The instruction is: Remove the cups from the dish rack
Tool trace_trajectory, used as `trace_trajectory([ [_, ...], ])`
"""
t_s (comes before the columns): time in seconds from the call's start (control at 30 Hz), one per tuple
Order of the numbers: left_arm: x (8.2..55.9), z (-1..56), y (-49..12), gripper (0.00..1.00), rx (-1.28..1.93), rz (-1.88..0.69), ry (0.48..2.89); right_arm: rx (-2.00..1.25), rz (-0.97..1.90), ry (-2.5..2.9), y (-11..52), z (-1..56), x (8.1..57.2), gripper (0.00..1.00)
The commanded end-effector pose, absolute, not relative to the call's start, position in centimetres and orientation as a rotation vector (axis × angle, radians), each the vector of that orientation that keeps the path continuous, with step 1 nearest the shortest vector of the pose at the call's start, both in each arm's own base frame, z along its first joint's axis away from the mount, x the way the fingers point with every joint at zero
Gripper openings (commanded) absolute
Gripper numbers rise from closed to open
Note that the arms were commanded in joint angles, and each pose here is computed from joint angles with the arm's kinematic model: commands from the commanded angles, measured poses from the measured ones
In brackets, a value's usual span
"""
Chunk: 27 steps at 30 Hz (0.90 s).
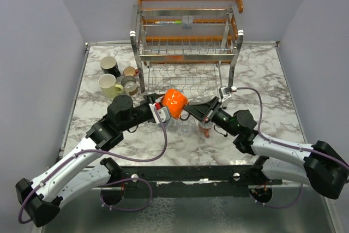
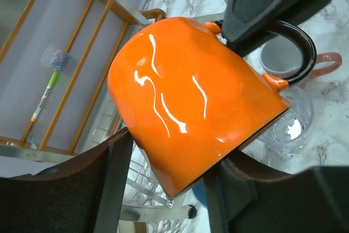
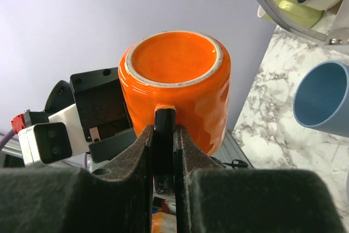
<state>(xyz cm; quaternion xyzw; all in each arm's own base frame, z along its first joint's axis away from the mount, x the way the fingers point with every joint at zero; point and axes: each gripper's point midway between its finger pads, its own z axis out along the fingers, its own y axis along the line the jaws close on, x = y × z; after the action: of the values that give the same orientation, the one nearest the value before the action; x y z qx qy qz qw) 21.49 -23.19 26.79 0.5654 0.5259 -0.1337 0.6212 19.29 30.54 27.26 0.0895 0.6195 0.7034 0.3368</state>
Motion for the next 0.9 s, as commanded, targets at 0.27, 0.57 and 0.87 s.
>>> trace_trajectory([
  [0.27,22.3,29.4,-23.9,0.01,1.151,-0.351,1.177,0.063,2.068,1.52,33.5,30.3,16.5,0.03],
  [0.57,23.1,26.4,-20.2,0.0,1.274,-0.123,1.326,0.029,1.817,1.684,33.9,27.4,18.3,0.6],
  [0.87,22.5,25.4,-12.3,0.0,1.436,0.207,1.572,0.011,1.194,1.838,28.3,25.4,21.5,1.0],
])
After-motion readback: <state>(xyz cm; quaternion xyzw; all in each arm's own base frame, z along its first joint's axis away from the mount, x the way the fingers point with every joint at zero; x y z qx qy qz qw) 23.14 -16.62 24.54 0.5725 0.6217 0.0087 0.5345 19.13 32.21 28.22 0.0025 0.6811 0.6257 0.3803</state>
